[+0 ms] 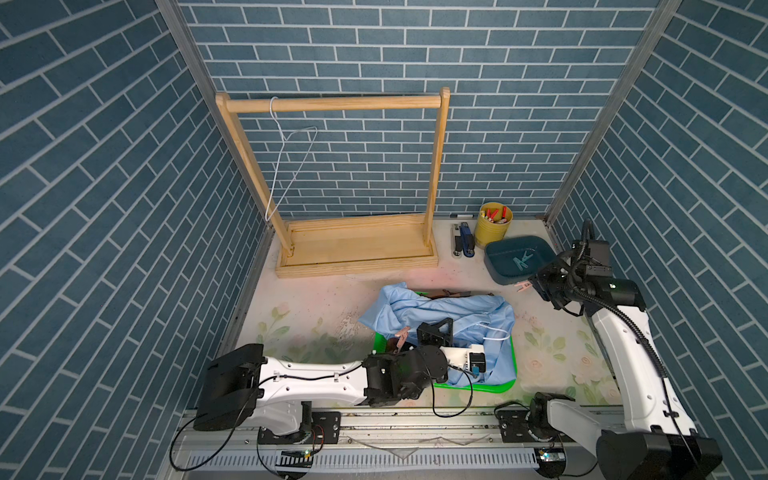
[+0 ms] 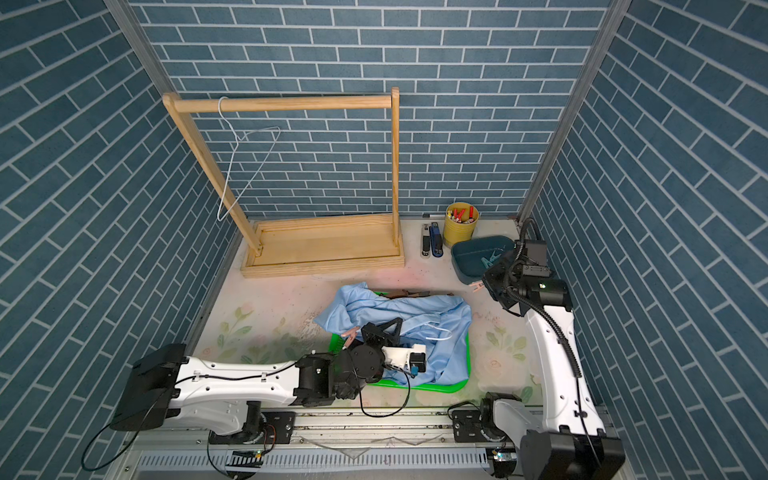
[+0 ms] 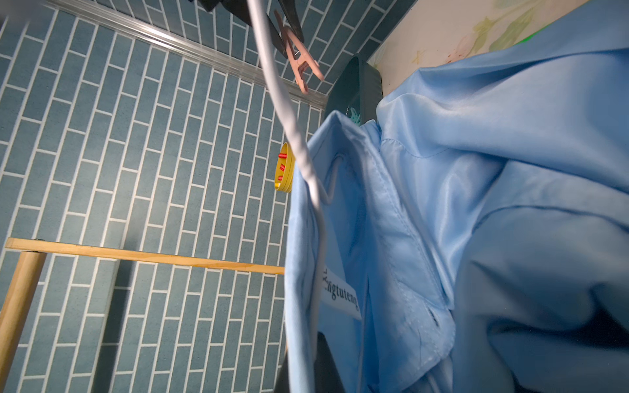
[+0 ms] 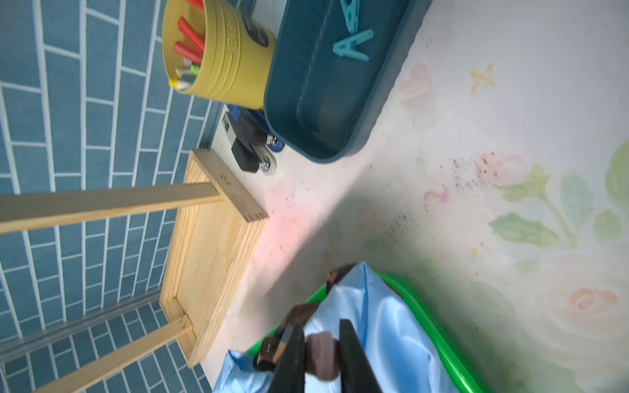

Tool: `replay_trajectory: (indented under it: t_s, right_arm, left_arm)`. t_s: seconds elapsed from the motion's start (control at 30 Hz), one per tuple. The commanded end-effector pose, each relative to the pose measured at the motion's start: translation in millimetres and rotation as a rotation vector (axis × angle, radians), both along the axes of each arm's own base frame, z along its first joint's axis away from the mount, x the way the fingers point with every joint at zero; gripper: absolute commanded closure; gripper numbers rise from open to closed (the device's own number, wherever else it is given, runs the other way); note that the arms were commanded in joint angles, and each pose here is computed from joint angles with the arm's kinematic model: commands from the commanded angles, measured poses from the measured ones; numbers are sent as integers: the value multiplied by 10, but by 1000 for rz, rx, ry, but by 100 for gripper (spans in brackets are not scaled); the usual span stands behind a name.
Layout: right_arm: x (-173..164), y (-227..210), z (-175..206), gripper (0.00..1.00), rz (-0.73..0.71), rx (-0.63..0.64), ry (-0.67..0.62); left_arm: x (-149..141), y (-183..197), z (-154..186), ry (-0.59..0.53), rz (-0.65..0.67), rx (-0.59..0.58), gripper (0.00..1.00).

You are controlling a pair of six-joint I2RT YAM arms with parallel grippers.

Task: Remove the clothespins securing long-sleeve shirts to the hanger
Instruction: Remove the clamp from the hanger, then place the clamp in the storage box.

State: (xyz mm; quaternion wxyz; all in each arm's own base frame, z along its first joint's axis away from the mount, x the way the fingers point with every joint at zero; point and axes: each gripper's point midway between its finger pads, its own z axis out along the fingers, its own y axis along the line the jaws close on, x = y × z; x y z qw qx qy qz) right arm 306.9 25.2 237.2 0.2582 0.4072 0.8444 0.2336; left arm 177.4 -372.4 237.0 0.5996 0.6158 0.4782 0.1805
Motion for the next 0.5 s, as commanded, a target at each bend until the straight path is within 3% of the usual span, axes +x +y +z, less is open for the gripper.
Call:
replay_trajectory:
  t_s: [0.0, 0.37, 0.47]
  right_arm:
    - [506, -124, -107, 100, -29, -22, -45]
    - [1978, -409, -690, 100, -67, -70, -32]
    - [2169, -536, -672, 100, -92, -204, -90]
  left_arm:
    - [-17, 2, 205, 50, -11, -79, 100]
    - [-222, -8, 282, 206, -120, -156, 100]
    - [-221, -19, 273, 223, -122, -160, 100]
